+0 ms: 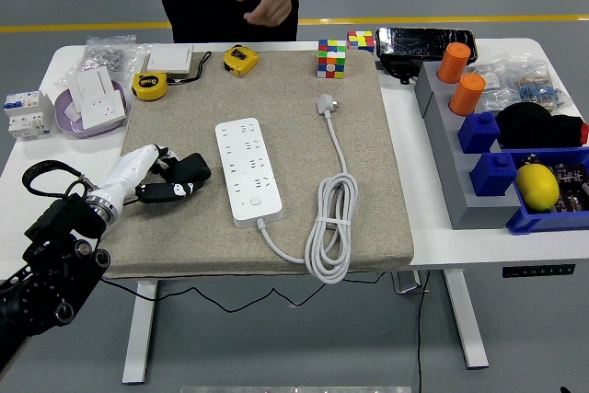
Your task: Pick up the plug,place it near the board,insert it into the board,press the button
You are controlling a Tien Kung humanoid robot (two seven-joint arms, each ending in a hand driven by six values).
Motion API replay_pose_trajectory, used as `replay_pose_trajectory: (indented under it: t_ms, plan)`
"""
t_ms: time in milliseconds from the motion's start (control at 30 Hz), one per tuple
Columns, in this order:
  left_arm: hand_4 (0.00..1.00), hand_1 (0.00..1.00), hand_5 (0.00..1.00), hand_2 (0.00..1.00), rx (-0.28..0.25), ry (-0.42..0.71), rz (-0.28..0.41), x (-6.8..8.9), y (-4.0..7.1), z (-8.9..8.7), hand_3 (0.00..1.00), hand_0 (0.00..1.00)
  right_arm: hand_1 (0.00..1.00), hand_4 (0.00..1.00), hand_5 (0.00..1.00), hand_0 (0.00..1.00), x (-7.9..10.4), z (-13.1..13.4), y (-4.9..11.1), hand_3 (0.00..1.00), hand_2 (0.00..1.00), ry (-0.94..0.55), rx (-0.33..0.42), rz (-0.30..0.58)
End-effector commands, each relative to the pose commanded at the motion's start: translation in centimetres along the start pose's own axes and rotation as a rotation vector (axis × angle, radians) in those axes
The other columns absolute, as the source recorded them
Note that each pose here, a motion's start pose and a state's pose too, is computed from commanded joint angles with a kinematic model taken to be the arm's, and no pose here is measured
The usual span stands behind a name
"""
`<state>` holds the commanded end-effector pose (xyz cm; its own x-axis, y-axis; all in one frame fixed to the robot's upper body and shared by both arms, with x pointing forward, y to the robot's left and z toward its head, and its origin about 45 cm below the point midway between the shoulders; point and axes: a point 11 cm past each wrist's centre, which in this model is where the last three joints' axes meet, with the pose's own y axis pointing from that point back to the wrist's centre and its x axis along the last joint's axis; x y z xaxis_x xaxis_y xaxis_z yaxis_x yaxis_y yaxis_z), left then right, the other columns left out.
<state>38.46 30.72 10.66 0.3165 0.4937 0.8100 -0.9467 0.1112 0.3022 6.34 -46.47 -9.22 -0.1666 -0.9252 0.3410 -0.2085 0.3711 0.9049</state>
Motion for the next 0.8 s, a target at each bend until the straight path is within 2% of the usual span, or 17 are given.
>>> replay_pose_trajectory:
  t_ms: [100,133,300,333,400,633,800]
  plan:
    - [0.998,0.898,0.663,0.822,0.0,0.012,-0.008,0.0,0.0,0.0,0.747,0.812,0.791,0.998,0.998,0.859,0.0,0.1,0.0,0.815,0.773,0.001,-0.002,0.0]
    - [0.998,0.998,0.789,0.951,-0.002,0.017,-0.011,0.0,0.0,0.0,0.884,0.943,0.79,0.998,0.998,0.858,0.0,0.1,0.0,0.815,0.773,0.001,-0.002,0.0]
    - [0.998,0.998,0.789,0.951,-0.014,0.054,-0.027,0.1,0.1,0.2,0.884,0.943,0.79,0.998,0.998,0.858,0.0,0.1,0.0,0.815,0.773,0.001,-0.001,-0.001]
    - [0.998,0.998,0.998,0.998,-0.019,0.069,-0.029,0.1,0.1,0.3,0.998,0.998,0.79,0.998,0.998,0.858,0.0,0.1,0.0,0.815,0.773,0.001,-0.001,-0.001]
    - [0.998,0.998,0.998,0.998,-0.035,0.11,-0.02,0.3,0.3,0.6,0.998,0.998,0.79,0.998,0.998,0.858,0.0,0.1,0.0,0.815,0.773,0.001,-0.002,-0.001]
    - [0.998,0.998,0.998,0.998,-0.074,0.389,0.05,1.3,1.1,1.6,0.998,0.998,0.79,0.998,0.998,0.859,-0.1,0.2,0.0,0.814,0.773,0.001,-0.004,-0.002]
    - [0.998,0.998,0.998,0.998,-0.111,0.681,0.115,1.9,2.1,2.7,0.967,0.998,0.79,0.998,0.998,0.859,-0.3,0.3,0.0,0.815,0.773,-0.002,-0.006,-0.005]
